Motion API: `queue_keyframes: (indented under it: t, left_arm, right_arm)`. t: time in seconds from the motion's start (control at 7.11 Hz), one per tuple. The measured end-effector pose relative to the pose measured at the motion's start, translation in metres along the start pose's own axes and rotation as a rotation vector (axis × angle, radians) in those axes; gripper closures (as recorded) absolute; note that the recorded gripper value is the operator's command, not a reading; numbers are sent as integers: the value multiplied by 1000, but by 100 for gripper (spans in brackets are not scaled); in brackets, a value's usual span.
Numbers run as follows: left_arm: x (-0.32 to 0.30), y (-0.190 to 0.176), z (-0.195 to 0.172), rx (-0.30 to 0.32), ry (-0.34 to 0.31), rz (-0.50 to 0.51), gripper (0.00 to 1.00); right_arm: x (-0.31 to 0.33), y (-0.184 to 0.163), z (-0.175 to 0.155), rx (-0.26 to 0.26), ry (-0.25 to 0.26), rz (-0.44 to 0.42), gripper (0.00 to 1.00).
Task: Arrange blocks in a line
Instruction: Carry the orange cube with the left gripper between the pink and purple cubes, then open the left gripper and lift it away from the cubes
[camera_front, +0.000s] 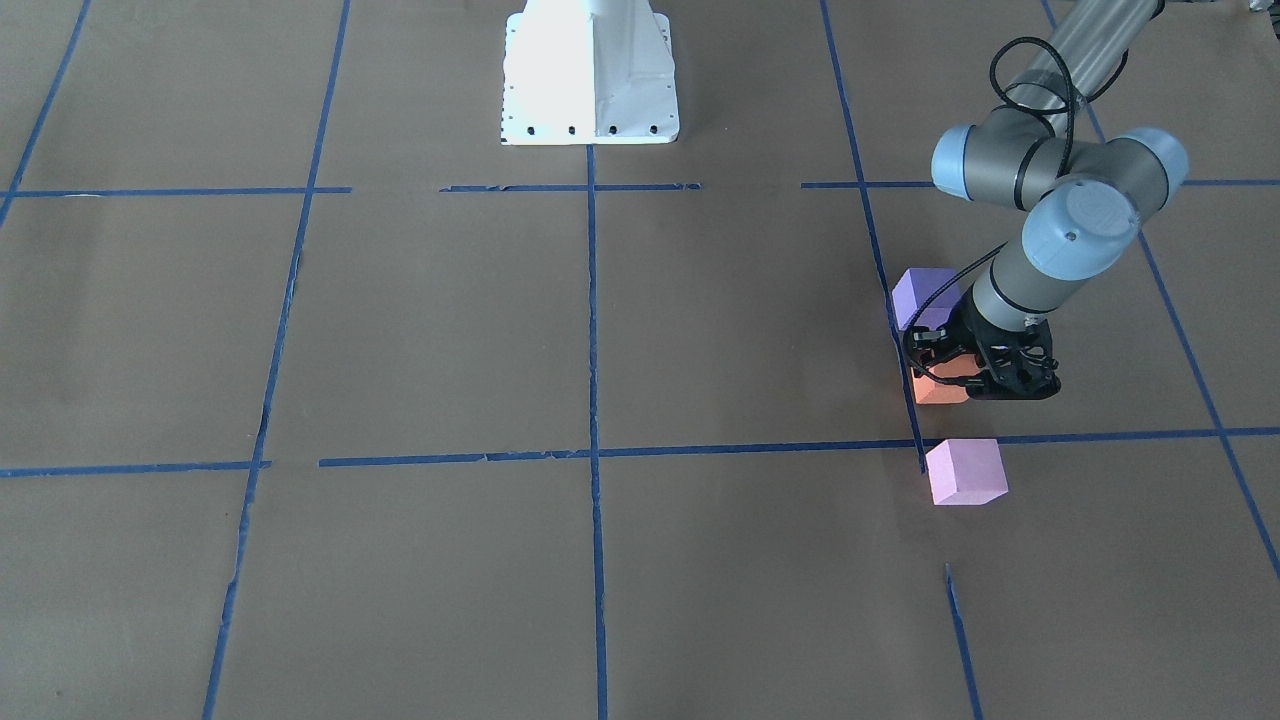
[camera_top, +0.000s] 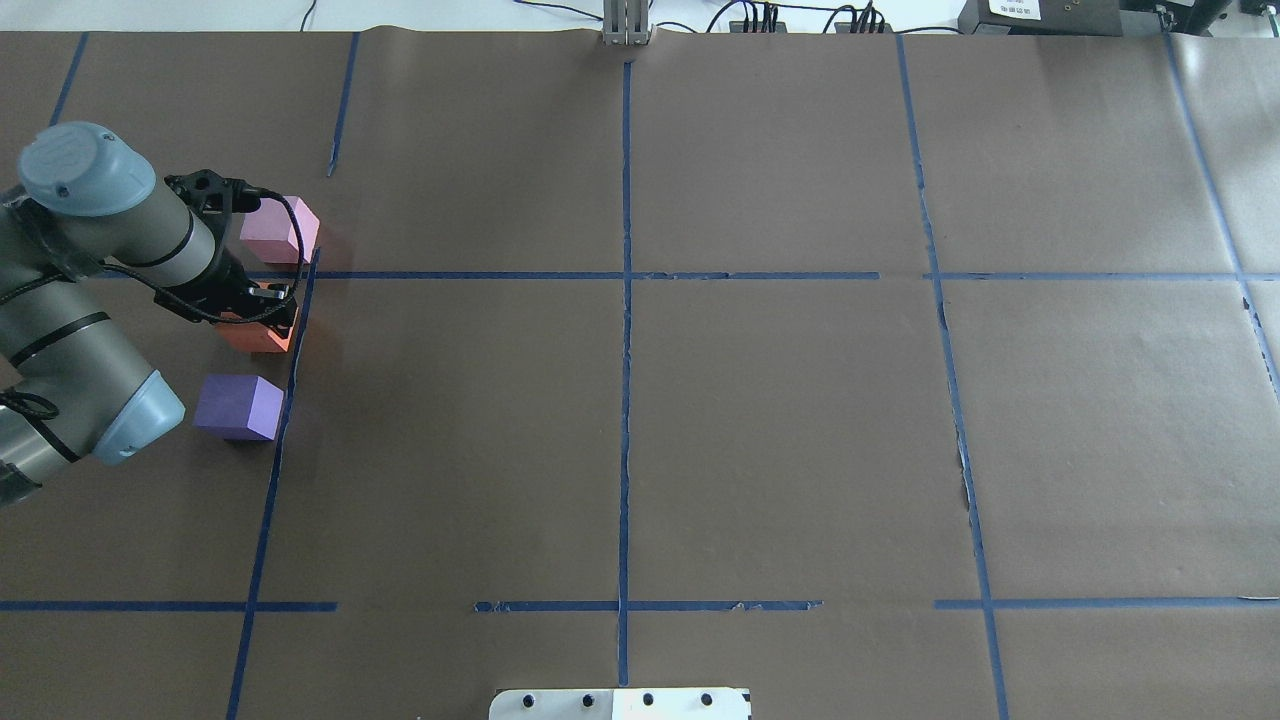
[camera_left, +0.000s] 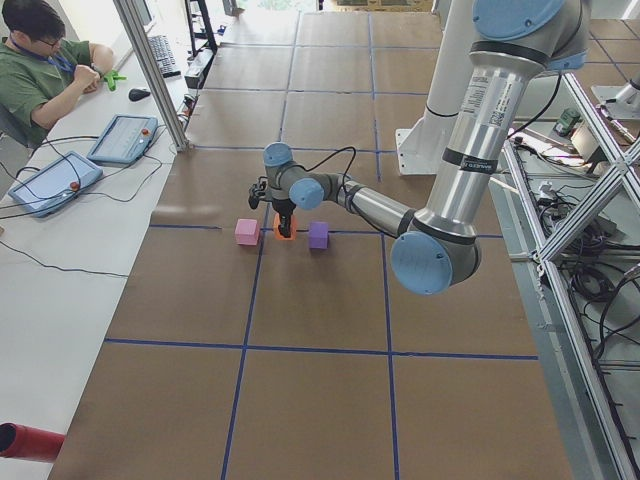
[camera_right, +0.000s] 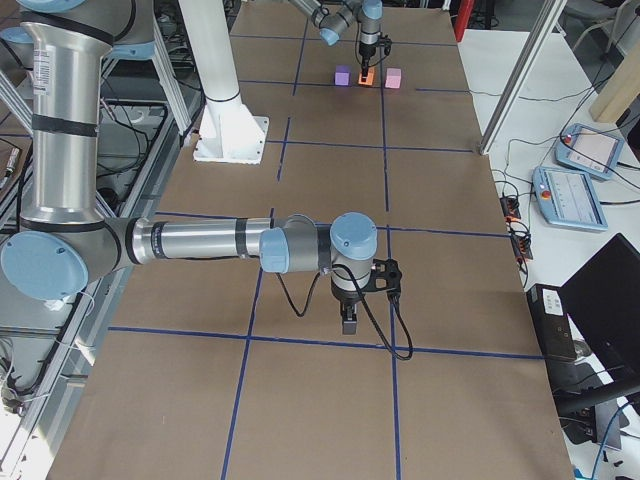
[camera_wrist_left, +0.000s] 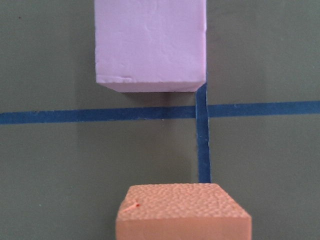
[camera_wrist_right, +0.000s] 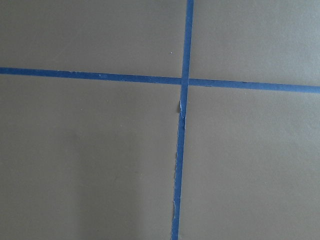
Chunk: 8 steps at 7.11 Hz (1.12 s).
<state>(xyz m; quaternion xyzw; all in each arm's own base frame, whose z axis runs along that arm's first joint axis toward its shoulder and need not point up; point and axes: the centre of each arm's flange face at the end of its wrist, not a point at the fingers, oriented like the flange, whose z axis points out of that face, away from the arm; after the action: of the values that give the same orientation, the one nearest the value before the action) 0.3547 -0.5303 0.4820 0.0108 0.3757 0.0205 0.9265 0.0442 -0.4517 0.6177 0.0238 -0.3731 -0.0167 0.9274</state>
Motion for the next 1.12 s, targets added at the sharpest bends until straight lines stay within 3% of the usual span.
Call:
queue_keyframes:
  t: [0.14, 0.56, 0.84, 1.12]
  left_arm:
    - [-2, -1, 4, 2, 3, 2, 0]
    - [-11, -9, -17, 12, 35, -15, 0]
    - [-60, -31, -85, 69, 37, 18, 0]
    - [-170, -48, -150, 66, -31, 190, 0]
  right_arm:
    - [0, 0, 0, 0, 0, 0, 0]
    - [0, 0, 0, 0, 0, 0, 0]
    - [0, 0, 0, 0, 0, 0, 0]
    - [0, 0, 0, 0, 0, 0, 0]
